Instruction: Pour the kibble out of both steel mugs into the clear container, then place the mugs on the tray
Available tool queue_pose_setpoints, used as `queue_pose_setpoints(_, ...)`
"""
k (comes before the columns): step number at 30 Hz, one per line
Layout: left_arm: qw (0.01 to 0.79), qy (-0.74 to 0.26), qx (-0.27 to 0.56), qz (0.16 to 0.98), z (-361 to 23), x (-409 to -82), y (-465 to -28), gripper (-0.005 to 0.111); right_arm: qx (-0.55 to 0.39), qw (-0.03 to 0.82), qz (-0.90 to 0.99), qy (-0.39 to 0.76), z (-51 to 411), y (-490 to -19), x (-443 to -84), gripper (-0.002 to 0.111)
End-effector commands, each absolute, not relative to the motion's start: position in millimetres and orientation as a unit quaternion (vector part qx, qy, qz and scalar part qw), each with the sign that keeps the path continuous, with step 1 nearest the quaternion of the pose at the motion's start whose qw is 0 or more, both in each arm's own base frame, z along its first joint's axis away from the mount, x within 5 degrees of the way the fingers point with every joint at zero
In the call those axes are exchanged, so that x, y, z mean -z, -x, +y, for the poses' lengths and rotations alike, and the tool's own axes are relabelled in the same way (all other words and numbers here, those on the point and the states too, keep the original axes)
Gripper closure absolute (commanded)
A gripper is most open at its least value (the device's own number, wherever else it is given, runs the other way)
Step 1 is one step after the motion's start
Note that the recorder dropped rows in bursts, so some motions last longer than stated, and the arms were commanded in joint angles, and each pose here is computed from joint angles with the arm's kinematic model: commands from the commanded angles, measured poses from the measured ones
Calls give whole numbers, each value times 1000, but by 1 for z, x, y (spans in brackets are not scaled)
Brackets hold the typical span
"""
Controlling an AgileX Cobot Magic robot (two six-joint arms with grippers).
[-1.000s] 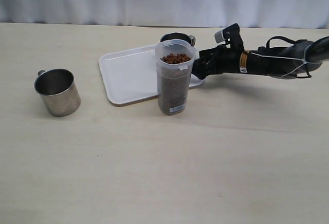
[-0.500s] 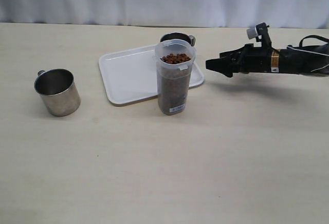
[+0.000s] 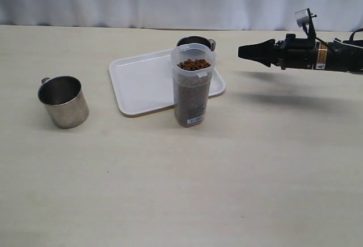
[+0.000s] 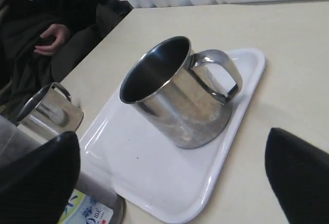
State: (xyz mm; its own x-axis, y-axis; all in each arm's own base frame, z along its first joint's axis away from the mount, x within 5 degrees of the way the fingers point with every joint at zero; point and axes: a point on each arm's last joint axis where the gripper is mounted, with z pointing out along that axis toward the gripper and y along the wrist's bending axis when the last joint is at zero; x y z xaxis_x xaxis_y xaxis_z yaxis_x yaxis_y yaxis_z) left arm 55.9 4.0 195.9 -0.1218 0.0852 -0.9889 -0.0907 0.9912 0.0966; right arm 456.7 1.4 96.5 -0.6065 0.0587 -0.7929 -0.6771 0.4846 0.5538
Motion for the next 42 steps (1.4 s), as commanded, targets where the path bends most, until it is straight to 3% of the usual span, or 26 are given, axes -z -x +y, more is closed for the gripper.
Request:
queue_pose_setpoints(1,666,1,-66,743,4,-196,-56,107,-491,368,772,166,2,-456,-102,9)
queue_pose_setpoints(12,666,1,-66,743,4,-196,-56,107,-511,341,780,121,2,-456,-102,11)
queue_pose_setpoints(14,666,1,-66,743,4,-196,-56,107,-518,328,783,106,2,-456,-102,28)
queue_pose_setpoints(15,666,1,-66,743,4,-196,-56,107,-511,320,789,123,3,-453,-100,54)
queue_pose_setpoints(16,666,1,-66,743,4,-196,-56,107,-506,317,791,134,3,-452,-100,68)
queue_pose_setpoints(17,666,1,-66,743,4,-196,-56,107,-492,307,797,165,3,-449,-102,104)
queue_pose_setpoints(23,666,1,-66,743,4,-196,-56,107,-484,304,803,169,6,-428,-138,103)
queue_pose_setpoints(27,666,1,-66,743,4,-196,-56,107,-419,322,836,147,5,-399,-161,103)
queue_pose_setpoints(33,666,1,-66,743,4,-196,-56,107,-281,342,893,80,-1,-331,-149,103)
queue_pose_setpoints(42,666,1,-66,743,4,-196,-56,107,-292,309,903,64,4,-305,-132,103)
